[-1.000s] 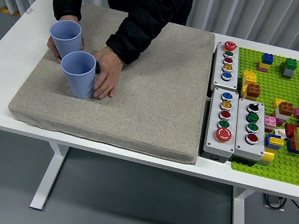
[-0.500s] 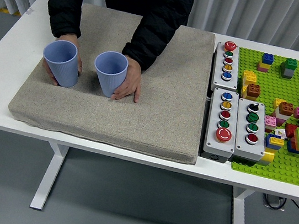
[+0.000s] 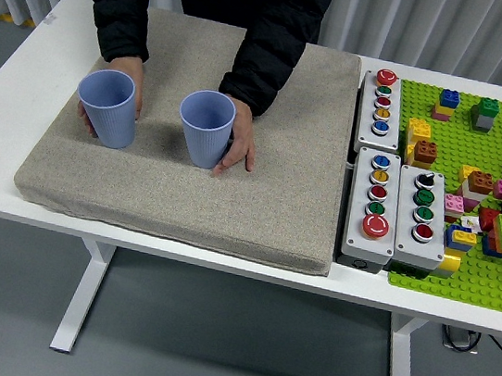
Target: Pick cup pour cup place
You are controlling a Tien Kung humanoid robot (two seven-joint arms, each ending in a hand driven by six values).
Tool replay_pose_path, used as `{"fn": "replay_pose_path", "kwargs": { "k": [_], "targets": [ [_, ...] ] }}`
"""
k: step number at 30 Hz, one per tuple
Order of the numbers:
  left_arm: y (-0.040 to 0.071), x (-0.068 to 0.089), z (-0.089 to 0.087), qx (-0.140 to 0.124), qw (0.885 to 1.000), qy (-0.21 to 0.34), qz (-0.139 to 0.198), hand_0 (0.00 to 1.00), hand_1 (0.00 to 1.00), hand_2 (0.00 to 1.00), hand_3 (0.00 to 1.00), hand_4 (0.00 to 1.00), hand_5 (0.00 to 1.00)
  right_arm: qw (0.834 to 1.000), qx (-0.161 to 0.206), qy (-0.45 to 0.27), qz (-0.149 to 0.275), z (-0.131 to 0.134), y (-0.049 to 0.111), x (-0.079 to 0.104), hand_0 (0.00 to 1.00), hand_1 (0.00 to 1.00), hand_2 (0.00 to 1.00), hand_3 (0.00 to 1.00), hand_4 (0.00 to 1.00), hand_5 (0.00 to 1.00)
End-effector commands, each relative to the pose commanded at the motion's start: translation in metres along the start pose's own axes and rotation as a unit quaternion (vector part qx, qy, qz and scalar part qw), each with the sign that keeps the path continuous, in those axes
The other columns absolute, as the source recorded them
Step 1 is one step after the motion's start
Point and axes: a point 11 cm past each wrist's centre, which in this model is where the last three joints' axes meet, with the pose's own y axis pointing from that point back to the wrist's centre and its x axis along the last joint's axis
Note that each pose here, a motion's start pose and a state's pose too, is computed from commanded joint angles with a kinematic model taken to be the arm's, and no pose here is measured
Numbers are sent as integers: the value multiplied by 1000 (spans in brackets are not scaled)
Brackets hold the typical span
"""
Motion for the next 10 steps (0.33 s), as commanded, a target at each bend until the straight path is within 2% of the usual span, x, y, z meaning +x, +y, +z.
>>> {"fn": "replay_pose_path", "kwargs": {
  "k": [10],
  "targets": [
    [0, -1, 2, -2, 1000, 0, -2, 793, 779, 831, 808, 800, 998, 1000, 1, -3, -1, 1, 0, 1, 719, 681, 670, 621, 56, 312]
  ]
}}
